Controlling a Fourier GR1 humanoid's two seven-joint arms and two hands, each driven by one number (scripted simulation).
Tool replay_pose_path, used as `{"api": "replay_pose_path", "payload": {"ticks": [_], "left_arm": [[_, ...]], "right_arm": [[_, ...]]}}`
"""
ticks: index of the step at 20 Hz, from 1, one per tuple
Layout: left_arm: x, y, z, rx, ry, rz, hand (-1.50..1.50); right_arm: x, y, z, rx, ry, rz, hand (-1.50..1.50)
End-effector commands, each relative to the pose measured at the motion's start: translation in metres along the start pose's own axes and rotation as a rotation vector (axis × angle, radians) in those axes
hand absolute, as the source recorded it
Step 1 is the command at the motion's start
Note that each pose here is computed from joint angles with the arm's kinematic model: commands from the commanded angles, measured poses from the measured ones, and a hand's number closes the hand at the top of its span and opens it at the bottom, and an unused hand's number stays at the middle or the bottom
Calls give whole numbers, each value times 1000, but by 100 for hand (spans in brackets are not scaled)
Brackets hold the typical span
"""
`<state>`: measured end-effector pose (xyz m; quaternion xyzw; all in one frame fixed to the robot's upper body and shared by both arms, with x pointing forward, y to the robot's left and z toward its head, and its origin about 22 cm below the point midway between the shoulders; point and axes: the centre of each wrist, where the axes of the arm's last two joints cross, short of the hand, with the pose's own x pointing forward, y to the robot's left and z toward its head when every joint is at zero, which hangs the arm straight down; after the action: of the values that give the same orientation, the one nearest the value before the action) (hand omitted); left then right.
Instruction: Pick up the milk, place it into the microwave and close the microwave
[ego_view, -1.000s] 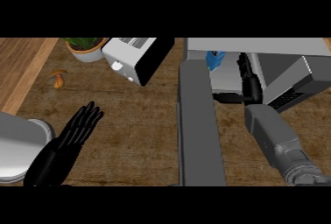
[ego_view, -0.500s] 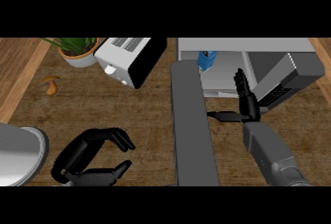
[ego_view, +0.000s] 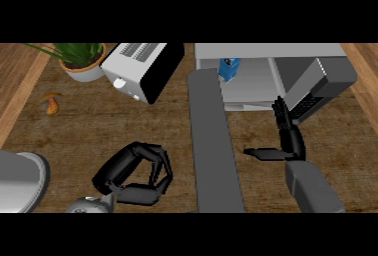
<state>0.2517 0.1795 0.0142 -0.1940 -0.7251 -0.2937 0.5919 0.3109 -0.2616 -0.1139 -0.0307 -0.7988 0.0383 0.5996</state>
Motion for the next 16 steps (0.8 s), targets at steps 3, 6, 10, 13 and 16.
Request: {"api": "replay_pose_path", "payload": {"ticks": [3,6,10,13,16], "left_arm": [[-19,-28,-26,-147,88,-23,150],[-41,-53,-27,-163,91,-20,150],[-57,-70,-29,-239,119,30,150],[-54,-85,-46,-301,92,-17,150],[-58,-115,-40,-341,110,-26,150]], "right_arm": [[6,-24,30,21,-29,6,-150],[20,-27,38,24,-54,1,-150],[45,-40,53,7,-71,-7,-150],[66,-62,71,-18,-86,-3,-150],[91,-70,87,-7,-90,12,-150]]}}
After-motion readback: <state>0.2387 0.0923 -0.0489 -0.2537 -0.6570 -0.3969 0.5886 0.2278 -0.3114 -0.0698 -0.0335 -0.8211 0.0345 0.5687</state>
